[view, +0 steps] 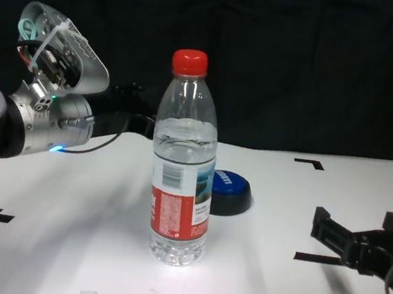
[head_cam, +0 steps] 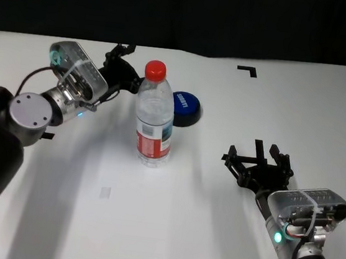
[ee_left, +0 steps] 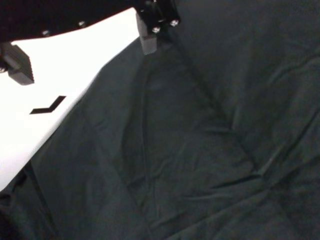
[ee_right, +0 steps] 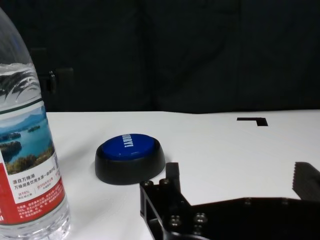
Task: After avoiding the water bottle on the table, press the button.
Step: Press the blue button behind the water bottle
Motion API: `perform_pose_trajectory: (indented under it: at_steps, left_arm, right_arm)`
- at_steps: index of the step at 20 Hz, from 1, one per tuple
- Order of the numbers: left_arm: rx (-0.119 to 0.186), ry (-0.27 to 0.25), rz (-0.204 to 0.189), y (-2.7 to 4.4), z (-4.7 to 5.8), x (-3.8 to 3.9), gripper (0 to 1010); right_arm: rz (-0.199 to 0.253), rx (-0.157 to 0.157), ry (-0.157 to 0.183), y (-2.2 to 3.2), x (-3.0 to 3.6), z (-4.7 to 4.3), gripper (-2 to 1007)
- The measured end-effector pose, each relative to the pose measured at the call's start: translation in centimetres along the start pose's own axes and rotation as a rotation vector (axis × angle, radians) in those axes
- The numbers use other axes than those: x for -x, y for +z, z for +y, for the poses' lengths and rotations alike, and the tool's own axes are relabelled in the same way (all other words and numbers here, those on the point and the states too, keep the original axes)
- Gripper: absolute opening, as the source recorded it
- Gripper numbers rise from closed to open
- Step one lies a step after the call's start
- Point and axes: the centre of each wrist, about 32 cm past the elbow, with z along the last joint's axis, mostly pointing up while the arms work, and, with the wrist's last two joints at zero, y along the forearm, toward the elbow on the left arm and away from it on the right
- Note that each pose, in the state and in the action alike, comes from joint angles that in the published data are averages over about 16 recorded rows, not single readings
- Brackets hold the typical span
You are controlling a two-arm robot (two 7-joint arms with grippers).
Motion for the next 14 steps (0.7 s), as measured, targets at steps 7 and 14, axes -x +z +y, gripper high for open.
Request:
perform_pose_trajectory:
  at_steps: [7, 14]
  left_arm:
    - [-0.008, -0.013, -0.008, -0.44, -0.10, 0.21, 1003]
    - [-0.012, -0.030, -0.015, -0.80, -0.14, 0.34, 1003]
  right_arm:
    - [0.000, 0.000, 0.000, 0.00, 0.00, 0.00, 1003]
    - [0.000, 0.000, 0.000, 0.00, 0.00, 0.00, 1002]
